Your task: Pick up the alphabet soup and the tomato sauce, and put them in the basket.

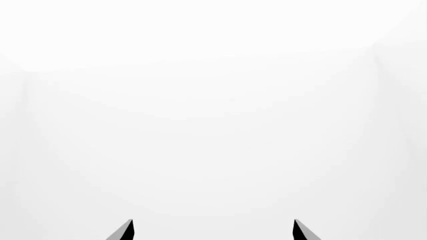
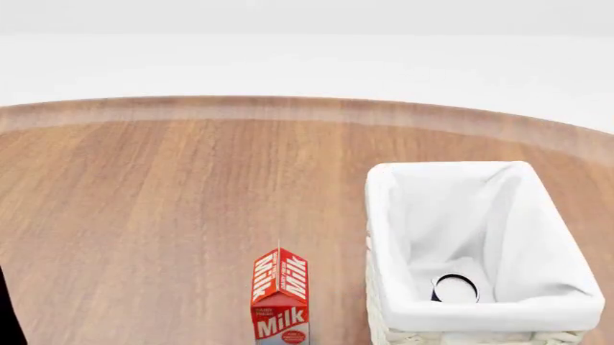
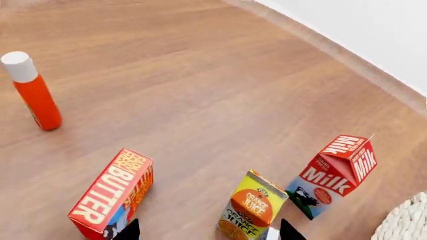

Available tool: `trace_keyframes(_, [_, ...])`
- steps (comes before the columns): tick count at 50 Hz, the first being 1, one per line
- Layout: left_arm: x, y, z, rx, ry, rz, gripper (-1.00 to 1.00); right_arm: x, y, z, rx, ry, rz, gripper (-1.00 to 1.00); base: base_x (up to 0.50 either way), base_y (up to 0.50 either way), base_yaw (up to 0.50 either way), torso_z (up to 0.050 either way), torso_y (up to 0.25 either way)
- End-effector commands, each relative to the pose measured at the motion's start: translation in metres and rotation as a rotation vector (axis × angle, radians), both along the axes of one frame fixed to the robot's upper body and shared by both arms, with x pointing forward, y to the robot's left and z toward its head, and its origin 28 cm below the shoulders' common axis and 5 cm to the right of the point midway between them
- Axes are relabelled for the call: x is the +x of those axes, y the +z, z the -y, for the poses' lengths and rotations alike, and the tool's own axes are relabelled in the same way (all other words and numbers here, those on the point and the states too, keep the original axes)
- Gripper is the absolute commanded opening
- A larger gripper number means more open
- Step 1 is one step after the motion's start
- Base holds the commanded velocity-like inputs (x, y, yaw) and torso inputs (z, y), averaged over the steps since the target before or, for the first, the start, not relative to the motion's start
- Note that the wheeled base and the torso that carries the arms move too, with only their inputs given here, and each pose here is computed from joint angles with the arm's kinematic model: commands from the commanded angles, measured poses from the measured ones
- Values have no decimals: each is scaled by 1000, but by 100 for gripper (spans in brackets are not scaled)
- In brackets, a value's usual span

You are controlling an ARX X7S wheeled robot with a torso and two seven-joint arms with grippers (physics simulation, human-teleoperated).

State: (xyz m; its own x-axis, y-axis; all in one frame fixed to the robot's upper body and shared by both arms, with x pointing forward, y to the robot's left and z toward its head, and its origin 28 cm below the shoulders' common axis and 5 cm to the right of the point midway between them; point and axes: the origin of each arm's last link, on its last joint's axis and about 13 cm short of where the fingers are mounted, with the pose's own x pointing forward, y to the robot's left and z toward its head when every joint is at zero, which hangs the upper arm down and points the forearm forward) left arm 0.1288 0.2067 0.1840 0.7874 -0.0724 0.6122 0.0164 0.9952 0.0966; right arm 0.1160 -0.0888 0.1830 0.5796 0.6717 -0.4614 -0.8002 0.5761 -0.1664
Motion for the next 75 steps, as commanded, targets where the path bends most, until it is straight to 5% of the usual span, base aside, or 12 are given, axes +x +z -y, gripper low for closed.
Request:
trace_keyframes(1, [0, 1, 1, 2, -2, 0, 100, -22, -22, 2, -114, -2, -130, 100, 0, 0, 0, 0, 0])
trace_keyframes(36, [0, 1, 2, 5, -5, 3, 100, -58, -48, 19, -170, -279, -262, 100, 0, 0, 0, 0, 0])
trace_keyframes(75, [-1, 1, 2, 8, -1, 4, 100, -30, -83, 29, -131, -336, -322, 100, 0, 0, 0, 0, 0])
